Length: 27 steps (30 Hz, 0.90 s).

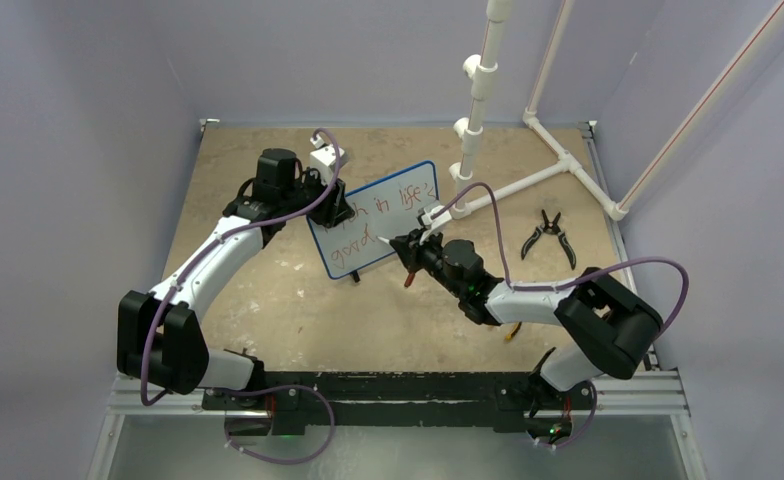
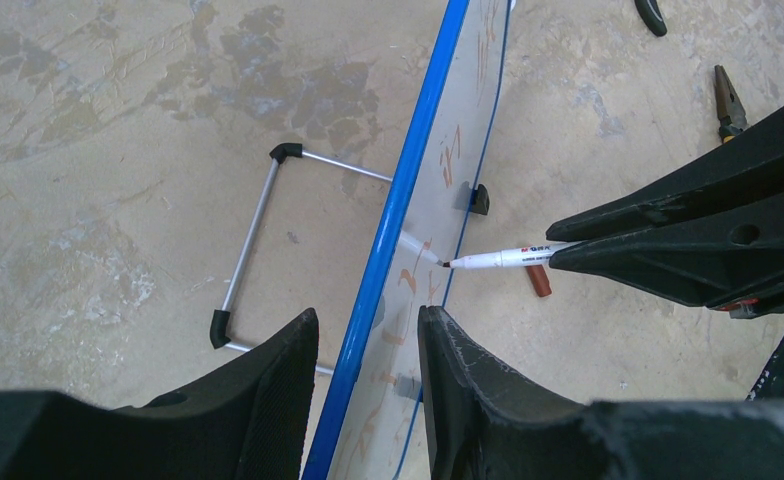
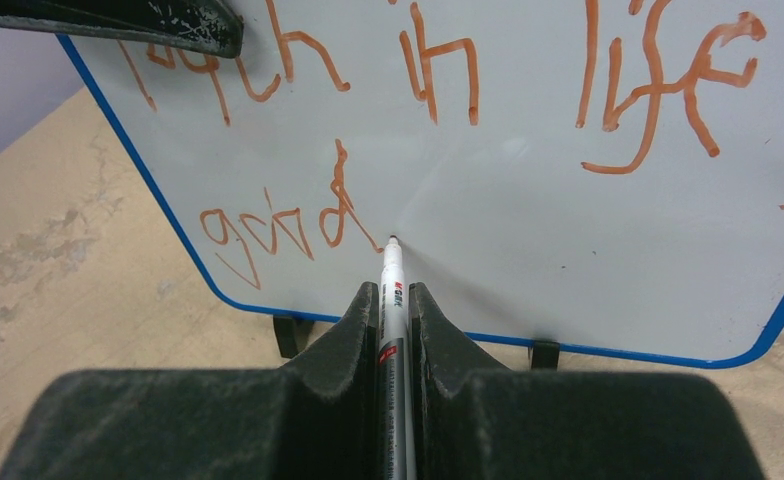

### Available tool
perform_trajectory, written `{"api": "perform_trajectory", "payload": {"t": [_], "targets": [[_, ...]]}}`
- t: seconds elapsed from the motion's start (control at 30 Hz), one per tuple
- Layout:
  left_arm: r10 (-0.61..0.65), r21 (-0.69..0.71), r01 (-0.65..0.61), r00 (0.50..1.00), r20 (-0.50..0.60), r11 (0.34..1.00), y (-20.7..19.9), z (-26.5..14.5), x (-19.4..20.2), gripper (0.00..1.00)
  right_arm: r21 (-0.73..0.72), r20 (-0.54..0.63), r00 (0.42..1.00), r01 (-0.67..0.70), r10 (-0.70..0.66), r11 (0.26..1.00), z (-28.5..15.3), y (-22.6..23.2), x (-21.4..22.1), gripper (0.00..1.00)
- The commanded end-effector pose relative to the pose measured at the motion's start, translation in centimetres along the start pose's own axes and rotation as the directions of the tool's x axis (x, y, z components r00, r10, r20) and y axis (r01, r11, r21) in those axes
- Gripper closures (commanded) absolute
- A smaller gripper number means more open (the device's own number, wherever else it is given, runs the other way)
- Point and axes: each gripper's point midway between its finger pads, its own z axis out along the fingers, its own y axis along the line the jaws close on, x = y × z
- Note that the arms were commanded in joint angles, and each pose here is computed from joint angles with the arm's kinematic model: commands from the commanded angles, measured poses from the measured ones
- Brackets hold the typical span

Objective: Write a sentence on the whiteboard

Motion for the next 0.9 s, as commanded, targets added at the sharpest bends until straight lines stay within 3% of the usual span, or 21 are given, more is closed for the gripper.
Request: {"api": "perform_trajectory", "payload": {"t": [0.0, 0.4, 0.87], "targets": [[0.047, 0.023, -0.048, 0.998, 0.043, 0.999, -0.6, -0.6, -1.1, 1.00, 0.037, 0.040, 0.999, 0.000, -0.002, 0.999, 0.4, -0.5, -1.1, 1.00], [0.047, 0.023, -0.048, 0.998, 0.044, 0.999, -0.7, -0.6, -1.1, 1.00, 0.044, 0.013, 1.000, -0.009, 0.008, 0.999, 0.5, -0.7, -0.2, 1.00], [0.048, 0.025, -0.049, 0.998, 0.046, 0.999, -0.7, -0.6, -1.2, 1.00, 0.042, 0.167, 0.986, -0.024, 0.017, 0.999, 0.8, 0.0, -5.9, 1.00]]}}
